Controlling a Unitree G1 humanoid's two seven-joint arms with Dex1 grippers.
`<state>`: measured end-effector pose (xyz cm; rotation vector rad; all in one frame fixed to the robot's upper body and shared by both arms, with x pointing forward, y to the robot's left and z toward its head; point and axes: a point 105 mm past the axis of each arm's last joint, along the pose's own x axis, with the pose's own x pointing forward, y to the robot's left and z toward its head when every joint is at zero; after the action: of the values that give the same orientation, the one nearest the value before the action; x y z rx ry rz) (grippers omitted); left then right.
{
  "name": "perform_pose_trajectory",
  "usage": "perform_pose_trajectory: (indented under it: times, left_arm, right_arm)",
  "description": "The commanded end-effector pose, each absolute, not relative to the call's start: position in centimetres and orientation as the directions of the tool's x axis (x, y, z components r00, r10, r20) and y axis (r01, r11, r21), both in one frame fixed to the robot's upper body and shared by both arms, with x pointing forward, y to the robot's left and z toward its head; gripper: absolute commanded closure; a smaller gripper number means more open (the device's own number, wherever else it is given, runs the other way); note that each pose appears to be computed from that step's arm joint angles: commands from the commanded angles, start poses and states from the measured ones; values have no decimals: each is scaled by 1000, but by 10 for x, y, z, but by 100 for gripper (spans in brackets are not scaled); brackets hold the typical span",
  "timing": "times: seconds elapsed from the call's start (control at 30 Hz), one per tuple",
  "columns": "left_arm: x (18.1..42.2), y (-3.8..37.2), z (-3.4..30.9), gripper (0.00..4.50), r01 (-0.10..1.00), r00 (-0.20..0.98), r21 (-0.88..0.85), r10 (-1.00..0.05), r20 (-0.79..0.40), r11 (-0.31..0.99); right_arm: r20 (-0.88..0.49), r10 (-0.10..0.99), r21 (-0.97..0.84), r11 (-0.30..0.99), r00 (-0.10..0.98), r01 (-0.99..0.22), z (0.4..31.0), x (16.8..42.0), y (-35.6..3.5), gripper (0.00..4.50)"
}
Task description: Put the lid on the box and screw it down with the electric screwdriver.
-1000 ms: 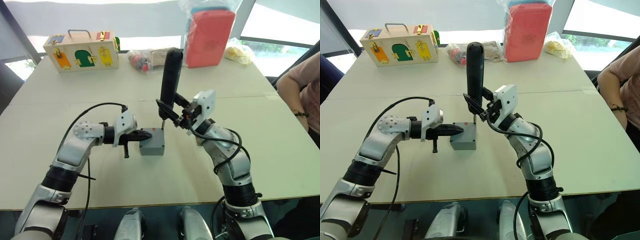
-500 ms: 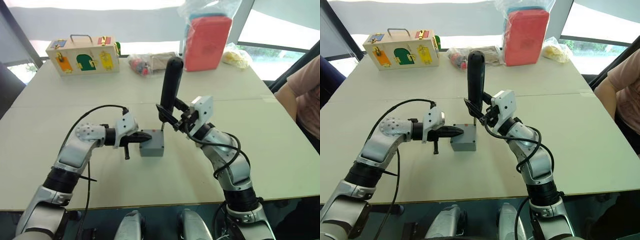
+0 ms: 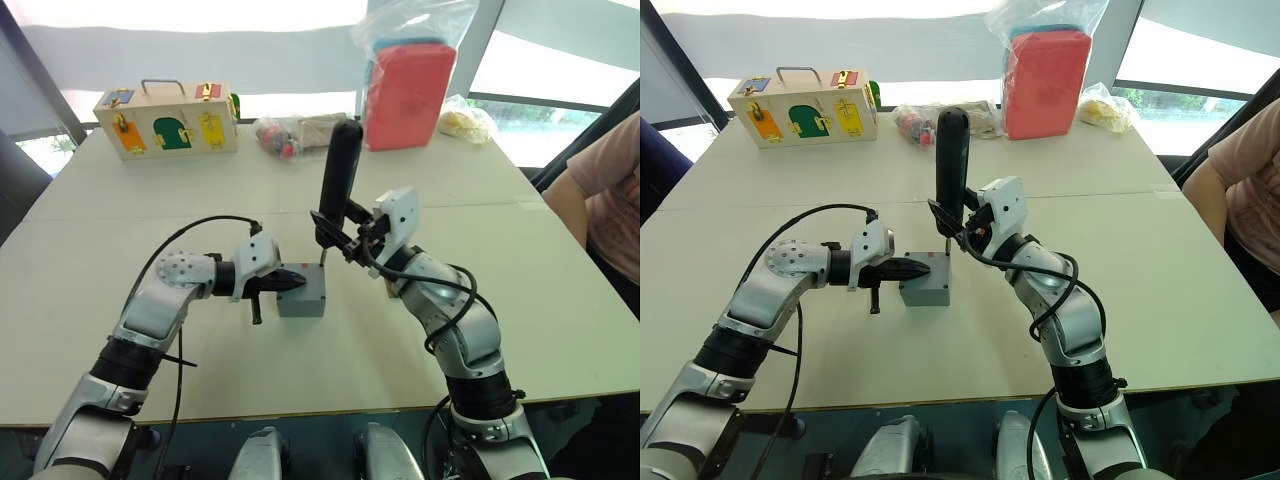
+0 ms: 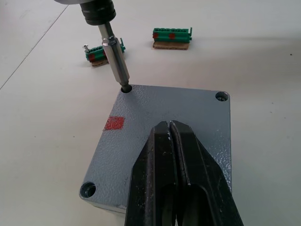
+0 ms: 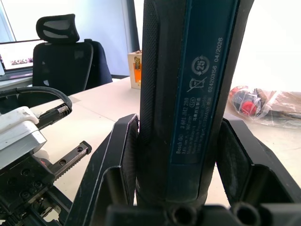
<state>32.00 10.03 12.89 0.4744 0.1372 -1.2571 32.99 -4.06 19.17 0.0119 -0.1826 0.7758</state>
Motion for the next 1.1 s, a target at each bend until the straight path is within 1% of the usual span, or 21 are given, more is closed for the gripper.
perform_pose_trajectory:
  times: [0.03, 0.4, 0.5, 0.63, 0.73, 0.8, 0.9, 0.97, 1.03, 1.1]
  left_arm:
    - [319, 100, 130, 450, 933, 319, 279, -880, -351, 227]
    - [319, 102, 128, 450, 933, 324, 271, -877, -355, 236]
    - [319, 102, 128, 450, 934, 323, 268, -877, -355, 235]
    - [318, 102, 128, 450, 936, 319, 264, -879, -355, 233]
    - [317, 102, 129, 450, 937, 316, 262, -880, -354, 231]
    - [316, 102, 130, 450, 938, 312, 259, -884, -349, 229]
    - [314, 103, 136, 450, 938, 309, 261, -891, -333, 228]
    - [312, 105, 143, 450, 937, 304, 268, -897, -321, 222]
    - [309, 105, 155, 450, 936, 297, 279, -907, -299, 215]
    - [308, 105, 165, 450, 934, 291, 290, -914, -283, 208]
  right_arm:
    - [-104, 711, 3, 700, 696, -714, 125, 330, -35, 265]
    - [-121, 720, -18, 686, 683, -727, 125, 327, -34, 265]
    - [-93, 720, -18, 689, 688, -724, 133, 329, -33, 265]
    - [-24, 738, -31, 674, 675, -738, 151, 327, -30, 265]
    - [81, 745, -48, 666, 662, -744, 179, 326, -29, 265]
    - [170, 731, -88, 679, 661, -729, 206, 326, -31, 265]
    - [325, 675, -60, 713, 662, -698, 256, 325, -43, 265]
    - [395, 639, -18, 724, 660, -690, 281, 323, -54, 265]
    - [435, 589, 41, 743, 681, -668, 300, 324, -72, 265]
    - [426, 547, 84, 769, 720, -634, 309, 326, -87, 265]
